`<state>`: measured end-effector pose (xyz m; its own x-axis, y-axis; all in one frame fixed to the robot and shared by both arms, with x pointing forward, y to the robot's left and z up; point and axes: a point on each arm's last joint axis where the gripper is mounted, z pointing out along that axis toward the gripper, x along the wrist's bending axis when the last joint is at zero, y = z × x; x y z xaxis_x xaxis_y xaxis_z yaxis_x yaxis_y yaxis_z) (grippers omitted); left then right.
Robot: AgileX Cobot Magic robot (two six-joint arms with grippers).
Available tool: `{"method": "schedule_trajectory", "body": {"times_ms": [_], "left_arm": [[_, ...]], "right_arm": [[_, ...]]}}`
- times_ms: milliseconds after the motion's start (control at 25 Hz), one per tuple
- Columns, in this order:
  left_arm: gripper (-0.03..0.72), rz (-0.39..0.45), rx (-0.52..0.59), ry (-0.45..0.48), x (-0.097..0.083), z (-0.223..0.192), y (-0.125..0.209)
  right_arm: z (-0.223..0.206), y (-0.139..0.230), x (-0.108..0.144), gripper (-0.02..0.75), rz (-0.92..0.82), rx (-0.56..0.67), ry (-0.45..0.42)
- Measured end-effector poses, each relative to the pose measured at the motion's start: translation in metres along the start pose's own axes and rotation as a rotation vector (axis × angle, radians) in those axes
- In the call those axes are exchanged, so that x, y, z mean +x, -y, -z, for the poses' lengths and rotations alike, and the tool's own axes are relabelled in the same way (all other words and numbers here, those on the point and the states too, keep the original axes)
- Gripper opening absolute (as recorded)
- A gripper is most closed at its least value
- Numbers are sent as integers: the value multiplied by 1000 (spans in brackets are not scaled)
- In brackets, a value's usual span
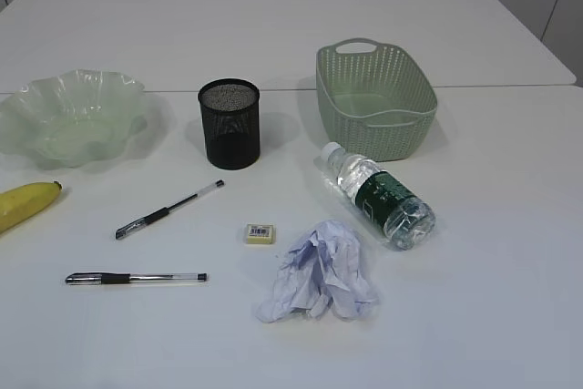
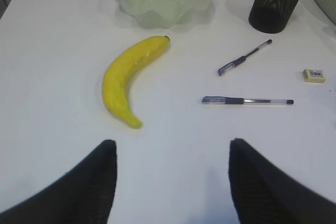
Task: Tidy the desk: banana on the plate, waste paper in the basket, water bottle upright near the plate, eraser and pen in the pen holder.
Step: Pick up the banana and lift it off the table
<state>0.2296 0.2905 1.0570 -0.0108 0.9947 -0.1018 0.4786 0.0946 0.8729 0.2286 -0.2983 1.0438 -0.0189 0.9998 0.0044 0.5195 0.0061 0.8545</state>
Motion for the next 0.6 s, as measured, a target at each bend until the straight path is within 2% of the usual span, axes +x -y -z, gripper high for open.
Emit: {"method": "schedule_trajectory", "body": {"times_ms": [600], "left_arm": [[455,1,0,1,0,0,0]], "right_arm": [[0,0,0,462,0,0,0]]}}
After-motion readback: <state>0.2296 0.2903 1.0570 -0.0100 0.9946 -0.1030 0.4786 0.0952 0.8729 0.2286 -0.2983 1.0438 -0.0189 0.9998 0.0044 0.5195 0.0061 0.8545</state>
